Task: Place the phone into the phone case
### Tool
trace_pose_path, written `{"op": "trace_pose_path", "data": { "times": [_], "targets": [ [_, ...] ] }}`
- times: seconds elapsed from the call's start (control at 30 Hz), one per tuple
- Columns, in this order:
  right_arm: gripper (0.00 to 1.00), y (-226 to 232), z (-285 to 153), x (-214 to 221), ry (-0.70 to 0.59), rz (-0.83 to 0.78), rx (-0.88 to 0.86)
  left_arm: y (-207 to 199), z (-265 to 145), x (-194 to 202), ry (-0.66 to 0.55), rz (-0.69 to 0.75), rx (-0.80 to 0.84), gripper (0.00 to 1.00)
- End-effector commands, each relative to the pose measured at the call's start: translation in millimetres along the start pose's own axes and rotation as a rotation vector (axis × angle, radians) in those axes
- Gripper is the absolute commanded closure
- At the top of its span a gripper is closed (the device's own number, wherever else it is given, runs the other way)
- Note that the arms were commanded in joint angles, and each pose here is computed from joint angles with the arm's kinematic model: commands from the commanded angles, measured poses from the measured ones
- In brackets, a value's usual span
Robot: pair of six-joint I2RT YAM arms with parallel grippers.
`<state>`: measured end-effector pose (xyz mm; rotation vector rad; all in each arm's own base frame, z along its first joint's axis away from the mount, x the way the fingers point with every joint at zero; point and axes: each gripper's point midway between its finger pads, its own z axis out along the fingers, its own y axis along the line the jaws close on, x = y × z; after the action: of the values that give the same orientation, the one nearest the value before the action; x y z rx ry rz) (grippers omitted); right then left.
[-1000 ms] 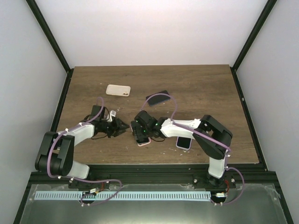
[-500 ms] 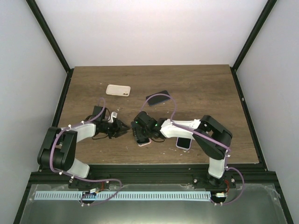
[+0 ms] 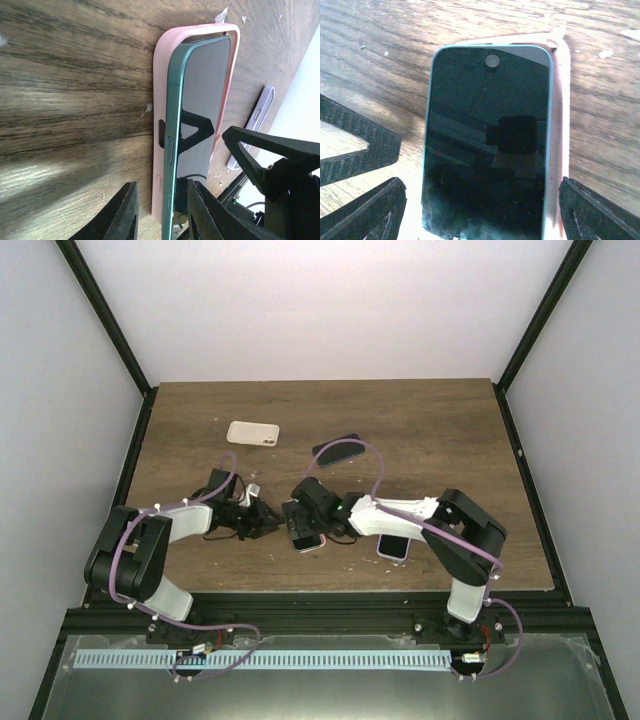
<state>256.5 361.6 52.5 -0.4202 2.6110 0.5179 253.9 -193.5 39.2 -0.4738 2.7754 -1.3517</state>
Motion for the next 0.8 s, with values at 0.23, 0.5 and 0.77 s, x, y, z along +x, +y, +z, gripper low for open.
{"op": "trace_pose_path", "data": {
  "times": [0.23,0.5,0.77],
  "targets": [
    [0.37,-29.3,-3.2,-1.5,-0.012,0.067,-0.085,-10.2,11.0,0.9,0.002,0.044,-0.005,0.74],
    [0.52,-22.0,4.6,3.6,0.012,0.083,-0.151,-8.6,14.9,-1.8,-0.006,0.048,-0.029,0.82],
    [0.57,-1.4,-1.2,13.7,0.043,0.158,-0.29,-7.9,10.1,-11.5,-0.042,0.087,-0.091,0.92]
  ]
}}
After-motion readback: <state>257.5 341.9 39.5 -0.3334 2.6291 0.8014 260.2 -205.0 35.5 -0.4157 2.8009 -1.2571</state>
